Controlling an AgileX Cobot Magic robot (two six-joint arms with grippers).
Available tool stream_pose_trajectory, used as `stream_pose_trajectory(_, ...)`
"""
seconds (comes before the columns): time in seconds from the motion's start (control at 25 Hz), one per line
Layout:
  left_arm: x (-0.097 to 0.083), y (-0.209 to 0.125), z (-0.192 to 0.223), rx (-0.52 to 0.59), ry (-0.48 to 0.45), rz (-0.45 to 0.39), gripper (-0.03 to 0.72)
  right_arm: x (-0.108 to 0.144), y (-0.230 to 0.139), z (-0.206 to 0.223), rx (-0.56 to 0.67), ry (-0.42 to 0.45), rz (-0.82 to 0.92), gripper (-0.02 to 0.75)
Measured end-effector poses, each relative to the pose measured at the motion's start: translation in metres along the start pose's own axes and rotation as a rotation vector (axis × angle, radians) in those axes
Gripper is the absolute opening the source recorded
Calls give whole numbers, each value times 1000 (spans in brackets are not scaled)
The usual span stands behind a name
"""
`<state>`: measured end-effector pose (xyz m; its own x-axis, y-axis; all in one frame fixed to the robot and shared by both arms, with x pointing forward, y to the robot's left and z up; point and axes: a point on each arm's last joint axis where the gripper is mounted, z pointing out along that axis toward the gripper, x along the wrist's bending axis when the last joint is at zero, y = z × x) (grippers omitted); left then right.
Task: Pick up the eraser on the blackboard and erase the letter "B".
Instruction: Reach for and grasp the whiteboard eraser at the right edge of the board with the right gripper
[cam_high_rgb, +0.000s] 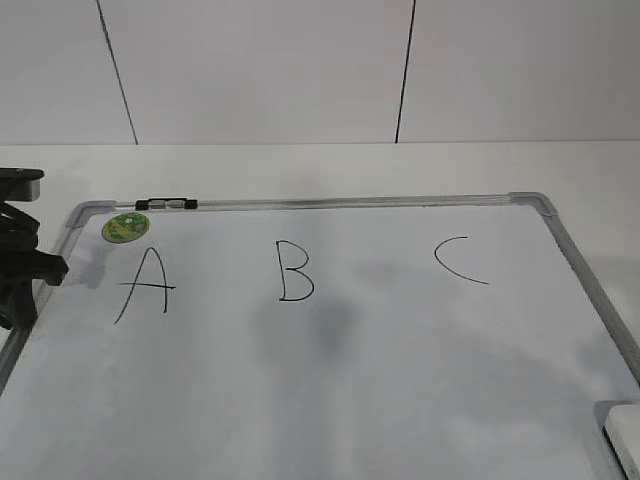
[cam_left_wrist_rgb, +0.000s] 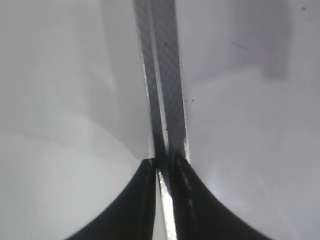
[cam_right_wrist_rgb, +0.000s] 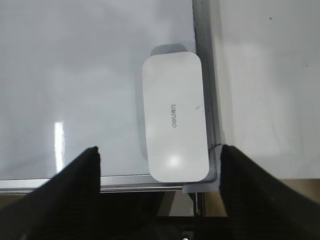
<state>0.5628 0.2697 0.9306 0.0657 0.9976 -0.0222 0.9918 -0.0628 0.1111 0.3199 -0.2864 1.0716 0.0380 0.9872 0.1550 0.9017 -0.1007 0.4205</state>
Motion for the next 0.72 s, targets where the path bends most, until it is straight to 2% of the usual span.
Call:
stream_pose_trajectory(0.2, -1, 0, 0, -2, -7, -17, 22, -1, 0, 0, 2, -6, -2, 572)
stream_pose_trajectory(0.6, -1, 0, 0, -2, -9, -21, 19, -3, 16, 23, 142, -38, 8, 572)
stream_pose_trajectory(0.72, -1, 0, 0, -2, -9, -21, 19, -1, 18, 28, 166, -23, 19, 584)
